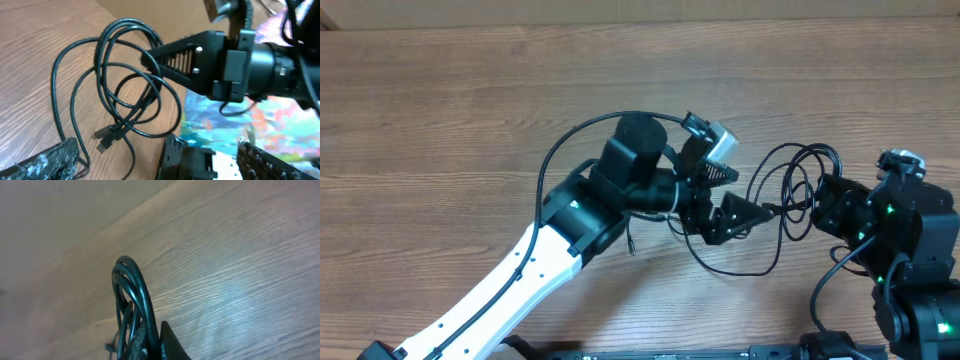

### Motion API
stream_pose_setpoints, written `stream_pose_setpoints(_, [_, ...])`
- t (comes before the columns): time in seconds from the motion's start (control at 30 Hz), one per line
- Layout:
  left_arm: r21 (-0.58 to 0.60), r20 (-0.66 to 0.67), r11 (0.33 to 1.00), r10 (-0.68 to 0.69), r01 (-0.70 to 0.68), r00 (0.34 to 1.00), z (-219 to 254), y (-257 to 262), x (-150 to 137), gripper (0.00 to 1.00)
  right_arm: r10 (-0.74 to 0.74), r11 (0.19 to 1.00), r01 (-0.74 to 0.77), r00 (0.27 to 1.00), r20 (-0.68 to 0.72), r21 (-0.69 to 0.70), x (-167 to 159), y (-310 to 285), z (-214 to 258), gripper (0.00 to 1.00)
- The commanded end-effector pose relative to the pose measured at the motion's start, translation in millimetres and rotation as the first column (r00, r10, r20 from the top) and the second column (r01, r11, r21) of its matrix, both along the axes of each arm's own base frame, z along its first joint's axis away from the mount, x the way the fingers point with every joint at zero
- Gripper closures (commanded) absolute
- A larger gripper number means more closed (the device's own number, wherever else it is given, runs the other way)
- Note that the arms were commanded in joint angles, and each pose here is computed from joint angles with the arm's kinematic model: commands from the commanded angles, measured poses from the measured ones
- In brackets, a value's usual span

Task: Untangle cables
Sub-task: 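Swing the left gripper with the cables rightward toward the right gripper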

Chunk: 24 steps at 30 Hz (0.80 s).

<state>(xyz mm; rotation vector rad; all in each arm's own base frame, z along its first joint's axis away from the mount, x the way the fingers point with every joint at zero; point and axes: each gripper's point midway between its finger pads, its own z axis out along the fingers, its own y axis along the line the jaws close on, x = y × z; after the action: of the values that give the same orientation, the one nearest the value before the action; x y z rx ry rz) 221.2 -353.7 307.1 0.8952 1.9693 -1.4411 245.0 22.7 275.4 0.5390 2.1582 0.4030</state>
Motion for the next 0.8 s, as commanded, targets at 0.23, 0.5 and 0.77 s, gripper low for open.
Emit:
stream_pose_setpoints(0.23, [0.22,0.356,0.96,0.087,-0.173,0.93,-31.2,-23.5,-8.8,0.0,-0.076,0.994,0.074,0.997,0.02,0.075,2.4,-3.3,11.0,0.96])
stream_pose_setpoints(0.5, [0.287,0.44,0.915,0.138,-0.284,0.888,-54.3,-37.0,-2.0,0.0,0.01,0.987,-0.018,0.999,0.048,0.161,4.8,17.6,19.8,0.96])
stream_pose_setpoints(0.77, [0.199,0.453,0.94,0.163,-0.278,0.877,-44.7,-60.9,-0.4,0.0,0.018,0.986,-0.026,0.999,0.051,0.166,5.0,19.2,20.5,0.96])
